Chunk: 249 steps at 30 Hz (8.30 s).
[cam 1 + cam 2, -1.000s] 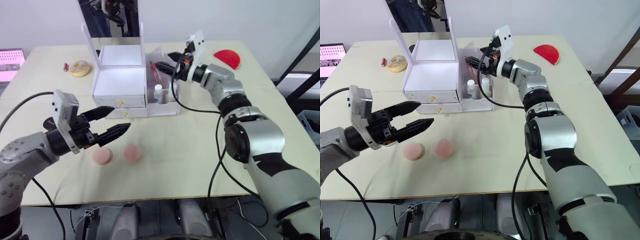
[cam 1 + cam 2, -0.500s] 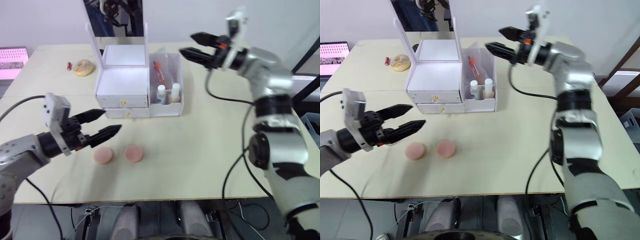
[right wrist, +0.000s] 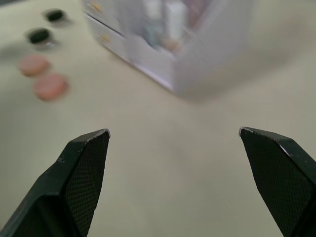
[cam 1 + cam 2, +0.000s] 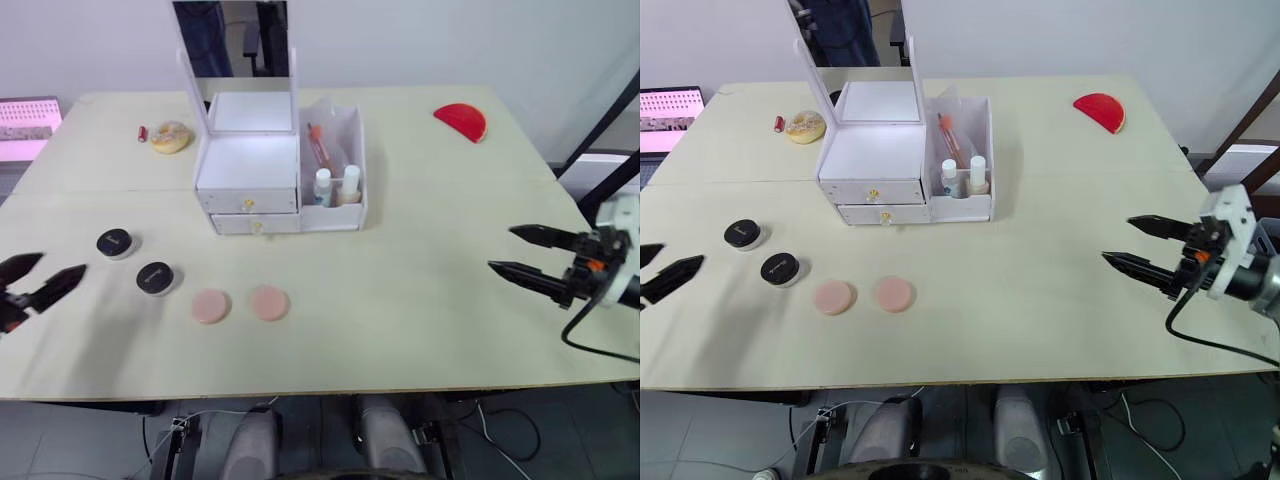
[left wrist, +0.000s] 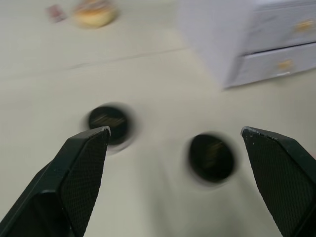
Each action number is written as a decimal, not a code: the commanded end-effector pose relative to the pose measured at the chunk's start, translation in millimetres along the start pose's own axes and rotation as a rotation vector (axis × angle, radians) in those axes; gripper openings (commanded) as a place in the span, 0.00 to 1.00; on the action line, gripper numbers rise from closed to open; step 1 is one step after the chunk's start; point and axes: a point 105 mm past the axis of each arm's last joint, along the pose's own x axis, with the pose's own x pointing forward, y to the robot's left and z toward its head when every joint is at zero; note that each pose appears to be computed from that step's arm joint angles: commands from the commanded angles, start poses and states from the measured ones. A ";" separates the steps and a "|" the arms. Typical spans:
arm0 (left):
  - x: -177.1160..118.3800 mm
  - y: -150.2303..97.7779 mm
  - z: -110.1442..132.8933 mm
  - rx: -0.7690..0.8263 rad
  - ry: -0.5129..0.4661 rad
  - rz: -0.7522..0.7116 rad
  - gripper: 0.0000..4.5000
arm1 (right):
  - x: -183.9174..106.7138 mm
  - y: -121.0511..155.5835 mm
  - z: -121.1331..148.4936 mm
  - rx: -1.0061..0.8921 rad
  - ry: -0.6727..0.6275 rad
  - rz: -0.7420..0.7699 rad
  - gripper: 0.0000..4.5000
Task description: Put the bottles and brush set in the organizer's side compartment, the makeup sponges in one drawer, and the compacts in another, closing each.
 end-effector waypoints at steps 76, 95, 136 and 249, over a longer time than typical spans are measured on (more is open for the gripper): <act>157.4 -255.2 36.7 -0.056 -0.429 0.034 0.58 | 127.2 114.1 106.3 -0.046 -0.349 0.430 1.00; 128.7 -258.4 23.2 0.004 -0.457 -0.026 0.06 | 125.6 116.3 112.4 -0.058 -0.357 0.439 1.00; 72.6 -253.8 -8.0 0.025 -0.353 -0.077 0.74 | 130.8 107.2 113.1 -0.067 -0.370 0.428 1.00; 88.1 -287.6 -48.1 0.149 0.376 -0.287 0.99 | 91.4 109.5 104.8 -0.086 -0.291 0.400 1.00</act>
